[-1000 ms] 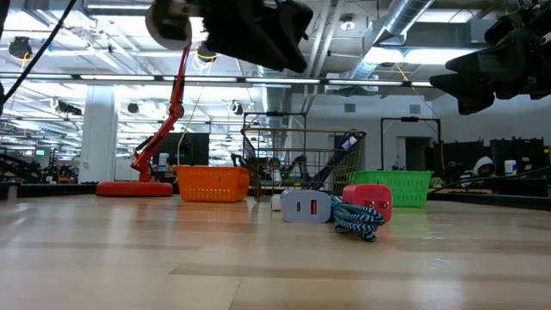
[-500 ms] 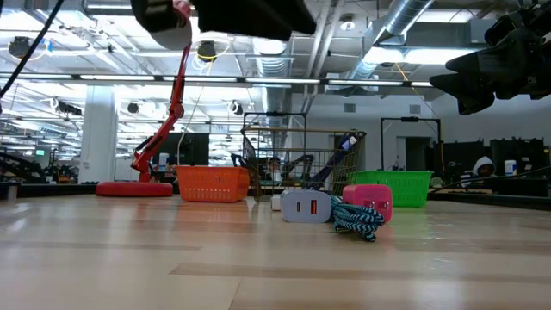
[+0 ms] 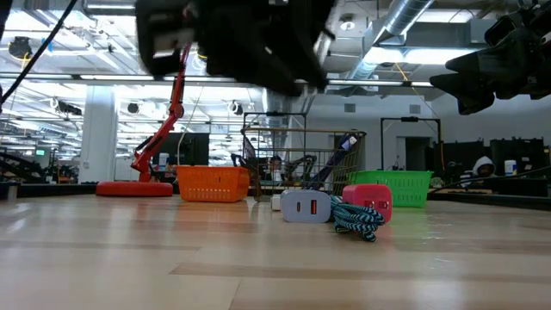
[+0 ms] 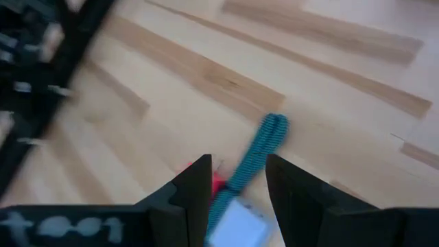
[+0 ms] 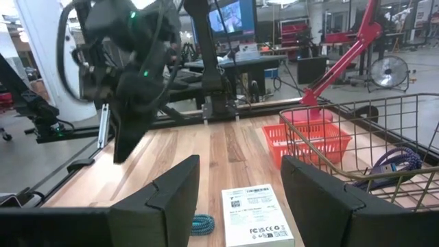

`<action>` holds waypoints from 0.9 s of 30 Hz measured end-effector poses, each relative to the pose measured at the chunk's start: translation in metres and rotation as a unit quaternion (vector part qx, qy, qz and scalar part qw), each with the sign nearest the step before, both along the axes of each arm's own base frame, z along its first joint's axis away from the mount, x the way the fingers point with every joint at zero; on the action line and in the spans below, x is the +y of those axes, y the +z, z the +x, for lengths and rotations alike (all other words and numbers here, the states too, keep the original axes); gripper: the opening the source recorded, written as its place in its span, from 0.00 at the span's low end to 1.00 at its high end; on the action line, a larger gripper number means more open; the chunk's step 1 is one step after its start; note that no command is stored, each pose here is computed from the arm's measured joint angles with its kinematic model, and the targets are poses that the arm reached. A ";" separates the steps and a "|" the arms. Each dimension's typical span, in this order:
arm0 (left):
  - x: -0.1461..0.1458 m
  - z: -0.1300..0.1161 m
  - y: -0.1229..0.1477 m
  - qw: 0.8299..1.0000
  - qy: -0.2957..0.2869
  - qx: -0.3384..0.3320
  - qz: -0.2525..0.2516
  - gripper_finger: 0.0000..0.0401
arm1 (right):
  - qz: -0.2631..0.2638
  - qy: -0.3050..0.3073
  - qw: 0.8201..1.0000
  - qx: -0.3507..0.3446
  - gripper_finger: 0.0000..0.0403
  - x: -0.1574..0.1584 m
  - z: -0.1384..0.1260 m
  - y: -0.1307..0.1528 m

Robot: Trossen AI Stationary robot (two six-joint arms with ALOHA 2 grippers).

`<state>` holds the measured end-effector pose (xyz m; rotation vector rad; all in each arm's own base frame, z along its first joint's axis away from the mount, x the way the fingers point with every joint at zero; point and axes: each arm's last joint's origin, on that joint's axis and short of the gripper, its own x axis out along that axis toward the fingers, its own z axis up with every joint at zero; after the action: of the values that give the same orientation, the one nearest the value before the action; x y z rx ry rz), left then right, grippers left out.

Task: Pick and place items into bin
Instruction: Put the light blue charger cable into the wire basket

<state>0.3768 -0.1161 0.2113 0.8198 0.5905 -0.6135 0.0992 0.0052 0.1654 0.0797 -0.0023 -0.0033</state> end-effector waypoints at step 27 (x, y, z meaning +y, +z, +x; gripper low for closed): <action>-0.032 -0.024 0.016 0.933 0.289 0.059 -0.205 0.32 | 0.000 0.000 1.000 0.001 0.49 0.000 0.000 0.000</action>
<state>0.3529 -0.1478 0.2278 0.1918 0.7422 -0.2260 0.0992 0.0053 0.1653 0.0796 -0.0003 -0.0032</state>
